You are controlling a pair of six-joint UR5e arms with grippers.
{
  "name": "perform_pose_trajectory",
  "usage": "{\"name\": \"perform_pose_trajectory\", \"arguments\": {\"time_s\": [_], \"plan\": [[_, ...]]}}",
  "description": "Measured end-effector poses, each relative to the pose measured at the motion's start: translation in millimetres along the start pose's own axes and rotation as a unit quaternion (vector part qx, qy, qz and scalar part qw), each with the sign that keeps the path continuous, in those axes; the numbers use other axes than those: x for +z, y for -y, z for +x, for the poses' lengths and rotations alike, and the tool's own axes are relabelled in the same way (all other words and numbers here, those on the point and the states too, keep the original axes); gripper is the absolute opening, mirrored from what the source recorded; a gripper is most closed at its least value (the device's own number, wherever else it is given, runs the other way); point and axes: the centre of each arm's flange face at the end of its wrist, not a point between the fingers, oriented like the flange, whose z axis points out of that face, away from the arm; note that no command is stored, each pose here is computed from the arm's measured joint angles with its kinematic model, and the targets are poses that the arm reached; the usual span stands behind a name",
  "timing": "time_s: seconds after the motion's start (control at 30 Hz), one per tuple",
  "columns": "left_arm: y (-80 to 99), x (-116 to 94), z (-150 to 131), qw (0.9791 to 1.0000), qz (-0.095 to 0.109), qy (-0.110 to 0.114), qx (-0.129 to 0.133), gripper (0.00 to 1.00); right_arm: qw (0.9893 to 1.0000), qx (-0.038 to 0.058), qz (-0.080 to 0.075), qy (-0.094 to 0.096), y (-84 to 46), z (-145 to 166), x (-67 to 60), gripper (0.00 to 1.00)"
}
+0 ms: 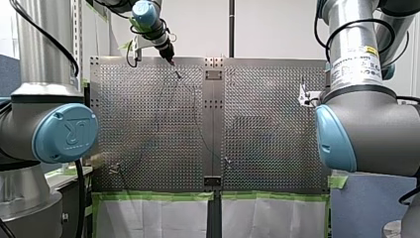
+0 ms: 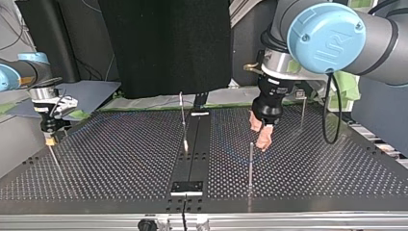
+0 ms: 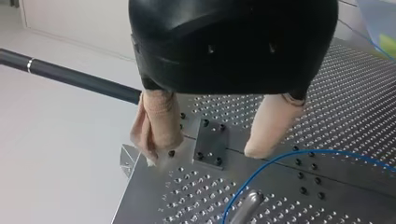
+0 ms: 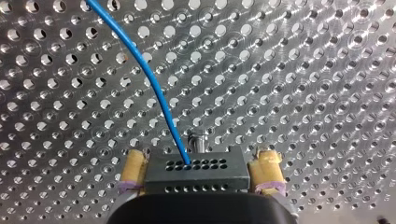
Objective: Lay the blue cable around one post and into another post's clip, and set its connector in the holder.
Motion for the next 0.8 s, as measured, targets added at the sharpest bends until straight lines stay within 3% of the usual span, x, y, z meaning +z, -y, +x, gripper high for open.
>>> {"name": "perform_pose_trajectory", "arguments": {"time_s": [0.27, 0.8], "plan": [[-7.4, 1.5, -1.7, 0.9991, -0.026, 0.007, -0.032, 1.0, 1.0, 0.0, 0.0, 0.0, -0.1, 0.0, 0.0, 1.0], [-11.2, 4.9, -3.8, 0.997, -0.031, 0.018, -0.069, 1.0, 1.0, 0.0, 0.0, 0.0, 0.0, 0.0, 0.0, 1.0]]}}
